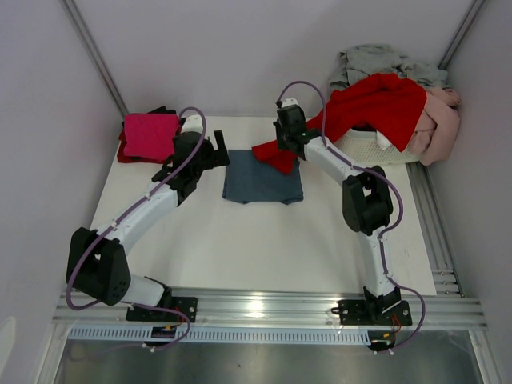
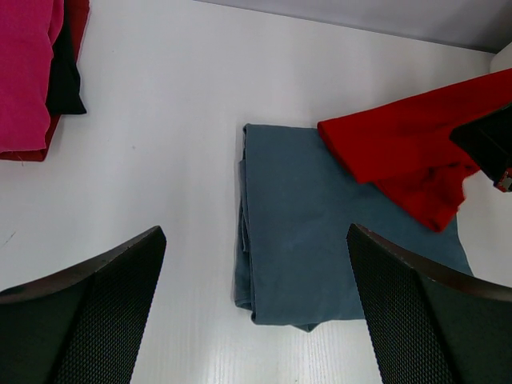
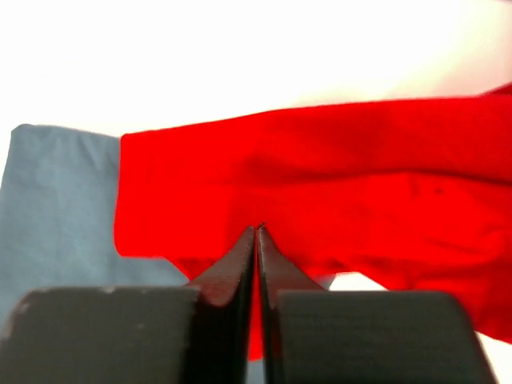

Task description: Fold and stack the t-shirts

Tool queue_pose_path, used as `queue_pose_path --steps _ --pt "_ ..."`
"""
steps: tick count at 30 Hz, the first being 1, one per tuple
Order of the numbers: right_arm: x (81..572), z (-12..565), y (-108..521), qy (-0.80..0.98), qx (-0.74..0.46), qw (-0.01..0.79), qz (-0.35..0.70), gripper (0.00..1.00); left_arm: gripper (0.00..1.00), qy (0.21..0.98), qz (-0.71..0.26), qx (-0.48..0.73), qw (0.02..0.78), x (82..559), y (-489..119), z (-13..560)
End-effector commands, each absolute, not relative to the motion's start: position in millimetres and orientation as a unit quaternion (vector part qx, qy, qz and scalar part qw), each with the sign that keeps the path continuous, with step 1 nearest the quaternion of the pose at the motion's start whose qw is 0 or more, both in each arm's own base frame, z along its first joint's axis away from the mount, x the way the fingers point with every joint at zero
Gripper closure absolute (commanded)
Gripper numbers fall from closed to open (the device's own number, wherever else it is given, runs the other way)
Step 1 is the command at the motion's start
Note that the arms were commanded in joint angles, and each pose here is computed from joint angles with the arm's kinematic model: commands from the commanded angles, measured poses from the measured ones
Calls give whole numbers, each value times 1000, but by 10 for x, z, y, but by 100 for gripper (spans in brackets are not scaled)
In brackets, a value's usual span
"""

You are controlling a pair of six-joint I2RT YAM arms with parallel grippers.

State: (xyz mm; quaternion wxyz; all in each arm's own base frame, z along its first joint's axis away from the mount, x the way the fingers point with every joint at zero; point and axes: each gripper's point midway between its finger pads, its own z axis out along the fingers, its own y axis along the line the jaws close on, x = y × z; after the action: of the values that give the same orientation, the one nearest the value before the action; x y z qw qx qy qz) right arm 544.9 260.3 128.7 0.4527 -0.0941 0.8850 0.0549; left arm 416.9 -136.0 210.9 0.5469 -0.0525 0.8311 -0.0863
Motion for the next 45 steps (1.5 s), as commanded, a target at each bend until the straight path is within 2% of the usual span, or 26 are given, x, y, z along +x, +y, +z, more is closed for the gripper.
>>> queue_pose_path --steps 1,10,11,12,13,15,19,23,26,27,28,29,30,31,34,37,45 --pt "5469 1470 2554 877 -87 470 45 100 1 814 -97 -47 570 4184 -1410 2300" --pt "5537 1624 2593 866 -88 489 51 100 1 816 -95 -47 568 4183 -1406 2273" --pt "5527 1537 2612 871 -94 480 53 94 1 814 -96 -47 571 4201 -1414 2310" --pt "5527 1485 2607 873 -96 475 52 59 1 817 -94 -47 567 4188 -1408 2250" --pt "5526 1437 2598 875 -96 472 49 41 1 818 -94 -46 566 4186 -1407 2243" --pt "5521 1206 2518 883 -86 460 37 18 1 819 -93 -47 564 4187 -1408 2223" --pt "5533 823 2467 896 -77 436 37 14 1 820 -98 -46 562 4191 -1430 2225" --pt "5565 600 2499 901 -77 425 37 16 1 823 -97 -48 558 4171 -1423 2201" --pt "5587 400 2487 909 -73 408 37 22 1 823 -96 -49 557 4155 -1411 2188" --pt "5587 373 2504 910 -72 407 39 30 1 824 -96 -49 556 4143 -1406 2165" --pt "5585 327 2496 912 -71 403 38 45 1 824 -96 -49 556 4128 -1400 2158" --pt "5588 321 2492 912 -70 403 37 61 1 824 -94 -49 557 4120 -1389 2159" --pt "5584 313 2483 912 -67 403 35 87 1 824 -92 -49 557 4112 -1379 2150" --pt "5600 359 2472 910 -64 408 30 100 1 823 -92 -49 558 4103 -1373 2147" --pt "5656 565 2474 901 -68 427 30 100 1 821 -91 -50 562 4106 -1365 2180" --pt "5744 1019 2475 880 -77 467 25 100 1 819 -93 -50 564 4117 -1372 2210" --pt "5967 2826 2283 798 -72 597 32 100 1 820 -101 -49 562 4182 -1441 2232"
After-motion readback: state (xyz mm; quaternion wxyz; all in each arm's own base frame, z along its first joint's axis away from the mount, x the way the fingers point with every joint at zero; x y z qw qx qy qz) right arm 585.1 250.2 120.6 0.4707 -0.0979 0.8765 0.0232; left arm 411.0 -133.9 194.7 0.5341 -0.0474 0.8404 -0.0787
